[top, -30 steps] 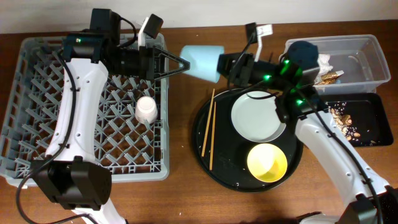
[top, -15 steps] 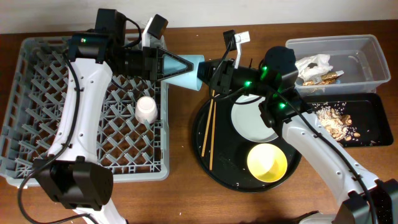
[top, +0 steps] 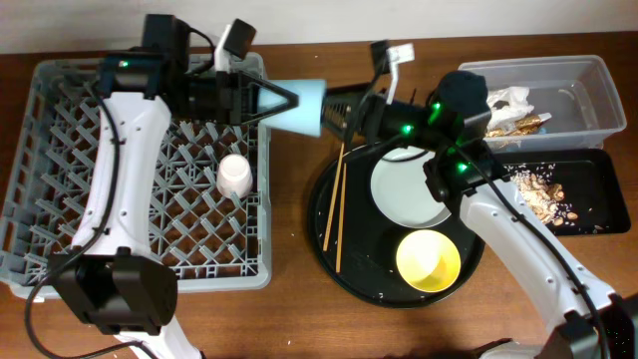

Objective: Sort waste into correct bins and load items into the dishwasher rack
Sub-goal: 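Take the blue cup from the right gripper with the left gripper, then place the blue cup upside down in the rack beside the pink cup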

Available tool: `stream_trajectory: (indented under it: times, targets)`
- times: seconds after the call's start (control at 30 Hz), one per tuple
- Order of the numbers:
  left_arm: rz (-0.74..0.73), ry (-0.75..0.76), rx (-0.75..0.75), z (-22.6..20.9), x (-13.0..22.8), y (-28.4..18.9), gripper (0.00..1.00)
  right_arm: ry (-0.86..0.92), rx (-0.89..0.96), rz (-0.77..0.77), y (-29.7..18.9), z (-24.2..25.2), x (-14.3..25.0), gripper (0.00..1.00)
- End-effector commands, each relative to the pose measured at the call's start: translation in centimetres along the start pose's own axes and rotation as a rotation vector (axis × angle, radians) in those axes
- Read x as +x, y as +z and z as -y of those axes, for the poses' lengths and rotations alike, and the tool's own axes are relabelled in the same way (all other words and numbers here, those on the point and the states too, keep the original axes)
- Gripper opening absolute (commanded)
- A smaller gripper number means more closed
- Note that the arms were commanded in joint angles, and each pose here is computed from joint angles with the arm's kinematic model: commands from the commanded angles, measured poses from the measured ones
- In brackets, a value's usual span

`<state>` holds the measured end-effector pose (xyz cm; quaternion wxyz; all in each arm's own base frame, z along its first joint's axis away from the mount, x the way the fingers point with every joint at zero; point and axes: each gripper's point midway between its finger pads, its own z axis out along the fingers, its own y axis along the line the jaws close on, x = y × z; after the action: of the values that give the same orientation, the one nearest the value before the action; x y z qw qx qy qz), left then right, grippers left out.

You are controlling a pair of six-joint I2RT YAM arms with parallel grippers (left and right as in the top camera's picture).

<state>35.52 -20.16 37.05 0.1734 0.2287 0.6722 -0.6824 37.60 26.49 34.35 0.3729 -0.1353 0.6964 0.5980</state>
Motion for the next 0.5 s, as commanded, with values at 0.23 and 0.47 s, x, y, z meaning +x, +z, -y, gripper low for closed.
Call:
stream_trajectory:
  times: [0.23,0.47]
  targets:
    - [0.099,0.004,-0.083,-0.9,-1.5,-4.7,0.62,0.061,0.103,0.013,-1.8,3.8,-0.8,0.98]
    - [-0.008,-0.048,-0.621,-6.3,1.2,-7.7,0.57,0.246,0.402,-0.033,-7.9,11.9,1.5,0.98]
